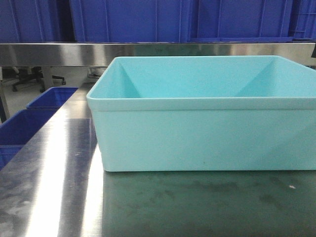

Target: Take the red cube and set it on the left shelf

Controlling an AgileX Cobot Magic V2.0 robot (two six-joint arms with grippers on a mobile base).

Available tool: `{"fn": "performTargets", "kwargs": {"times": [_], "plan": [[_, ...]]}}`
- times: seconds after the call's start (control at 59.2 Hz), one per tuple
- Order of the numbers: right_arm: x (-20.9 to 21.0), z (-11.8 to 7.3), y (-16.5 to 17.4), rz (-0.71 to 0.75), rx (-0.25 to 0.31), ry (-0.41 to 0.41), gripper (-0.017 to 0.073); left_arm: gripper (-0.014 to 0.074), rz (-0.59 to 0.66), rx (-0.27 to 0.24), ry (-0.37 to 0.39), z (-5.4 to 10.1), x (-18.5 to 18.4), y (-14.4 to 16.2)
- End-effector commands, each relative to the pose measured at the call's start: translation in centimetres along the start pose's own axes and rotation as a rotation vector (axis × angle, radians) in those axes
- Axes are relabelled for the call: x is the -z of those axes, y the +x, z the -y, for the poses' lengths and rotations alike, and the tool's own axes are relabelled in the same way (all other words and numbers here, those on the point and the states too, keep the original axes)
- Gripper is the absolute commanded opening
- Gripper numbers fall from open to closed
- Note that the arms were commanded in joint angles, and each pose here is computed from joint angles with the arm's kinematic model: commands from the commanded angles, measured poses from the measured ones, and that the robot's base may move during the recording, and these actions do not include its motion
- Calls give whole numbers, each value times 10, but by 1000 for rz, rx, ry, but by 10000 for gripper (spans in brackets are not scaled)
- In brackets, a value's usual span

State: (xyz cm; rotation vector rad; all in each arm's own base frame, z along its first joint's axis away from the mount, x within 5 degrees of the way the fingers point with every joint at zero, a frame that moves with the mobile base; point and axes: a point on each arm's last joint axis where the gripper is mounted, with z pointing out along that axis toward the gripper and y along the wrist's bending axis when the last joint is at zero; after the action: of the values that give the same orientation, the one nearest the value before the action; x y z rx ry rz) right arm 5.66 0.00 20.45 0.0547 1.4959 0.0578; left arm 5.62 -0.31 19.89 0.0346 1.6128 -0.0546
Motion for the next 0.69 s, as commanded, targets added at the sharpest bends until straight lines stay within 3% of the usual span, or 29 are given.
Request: {"fn": "performTargets", "kwargs": {"times": [0.0,0.675], "plan": [[3,-1,-15,129,18,-2,65,101,83,5,7,0,1,-1],[3,-1,-15,129,18,-2,65,101,83,5,7,0,1,-1]]}}
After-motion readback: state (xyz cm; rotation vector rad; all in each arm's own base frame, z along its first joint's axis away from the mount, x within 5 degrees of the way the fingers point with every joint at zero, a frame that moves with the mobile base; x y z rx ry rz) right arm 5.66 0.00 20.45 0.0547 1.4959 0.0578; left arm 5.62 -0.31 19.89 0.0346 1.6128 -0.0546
